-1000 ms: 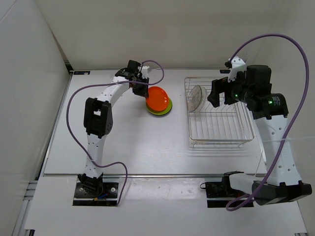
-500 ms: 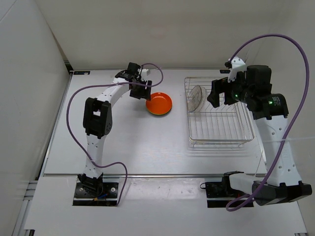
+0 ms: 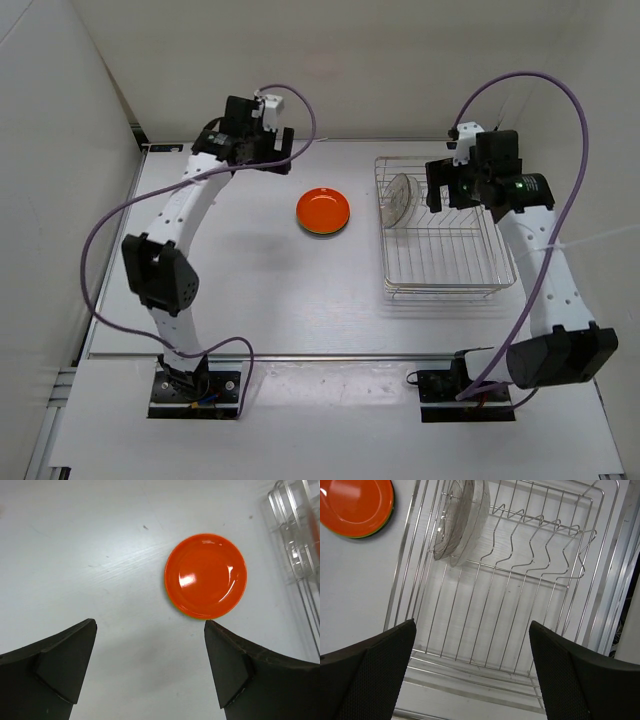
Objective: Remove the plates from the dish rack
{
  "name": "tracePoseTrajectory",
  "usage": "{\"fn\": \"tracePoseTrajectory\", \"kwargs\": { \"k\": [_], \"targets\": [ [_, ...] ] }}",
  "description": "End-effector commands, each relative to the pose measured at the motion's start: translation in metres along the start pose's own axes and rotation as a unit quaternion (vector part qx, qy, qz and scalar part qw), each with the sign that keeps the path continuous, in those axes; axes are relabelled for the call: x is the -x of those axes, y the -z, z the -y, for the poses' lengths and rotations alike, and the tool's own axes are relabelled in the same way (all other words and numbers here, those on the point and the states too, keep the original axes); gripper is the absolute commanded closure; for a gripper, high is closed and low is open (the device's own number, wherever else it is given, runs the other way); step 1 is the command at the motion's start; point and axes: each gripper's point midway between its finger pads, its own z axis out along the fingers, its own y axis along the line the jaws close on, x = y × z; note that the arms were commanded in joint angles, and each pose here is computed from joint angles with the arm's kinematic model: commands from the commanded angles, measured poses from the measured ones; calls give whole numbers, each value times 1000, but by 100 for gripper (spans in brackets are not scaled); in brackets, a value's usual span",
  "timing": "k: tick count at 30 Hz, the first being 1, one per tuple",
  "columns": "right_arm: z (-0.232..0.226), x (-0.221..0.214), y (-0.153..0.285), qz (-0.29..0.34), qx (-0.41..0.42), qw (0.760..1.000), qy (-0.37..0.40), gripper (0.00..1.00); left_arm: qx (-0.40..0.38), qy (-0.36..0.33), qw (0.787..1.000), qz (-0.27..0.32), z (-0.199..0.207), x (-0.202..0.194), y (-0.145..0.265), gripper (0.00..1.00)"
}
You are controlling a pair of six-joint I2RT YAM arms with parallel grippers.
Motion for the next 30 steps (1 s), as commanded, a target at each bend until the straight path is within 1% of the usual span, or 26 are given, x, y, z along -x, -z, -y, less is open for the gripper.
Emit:
{"fn": "tracePoseTrajectory", "kwargs": {
  "k": [1, 3, 5, 6, 9, 10, 11, 14, 16, 17, 24, 29, 30],
  "targets": [
    [10, 10, -19, 7, -22, 1000, -4, 4, 49, -6, 997, 55, -18, 27, 75, 0],
    [9, 14, -26, 3, -17, 1000, -9, 5, 67, -5, 996, 61, -22, 26, 93, 0],
    [8, 12, -42, -11, -11, 1000, -10, 5, 86, -9, 993, 76, -27, 28, 117, 0],
    [8, 15, -46, -12, -11, 1000, -17, 8, 96, -10, 992, 80, -33, 27, 124, 0],
    [16, 18, -68, -19, -28, 999, -21, 14, 101, -16, 990, 94, -34, 18, 143, 0],
    [18, 18, -80, -25, -27, 999, -22, 16, 113, -14, 987, 111, -37, 21, 154, 0],
    [18, 19, -84, -29, -27, 999, -26, 17, 114, -20, 988, 100, -38, 12, 150, 0],
    [20, 17, -108, -45, -26, 998, -27, 23, 118, -17, 989, 92, -42, 4, 149, 0],
    [20, 23, -115, -41, -26, 998, -32, 26, 118, -17, 989, 92, -41, 0, 153, 0],
    [21, 20, -124, -47, -26, 998, -32, 27, 118, -17, 989, 86, -42, -5, 148, 0],
    [24, 27, -146, -47, -26, 998, -32, 42, 123, -7, 989, 87, -53, -15, 154, 0],
    [20, 26, -158, -55, -22, 998, -29, 43, 121, -1, 989, 87, -57, -17, 156, 0],
    [20, 26, -158, -55, -22, 998, -29, 44, 121, -1, 989, 87, -57, -17, 156, 0]
  ]
}}
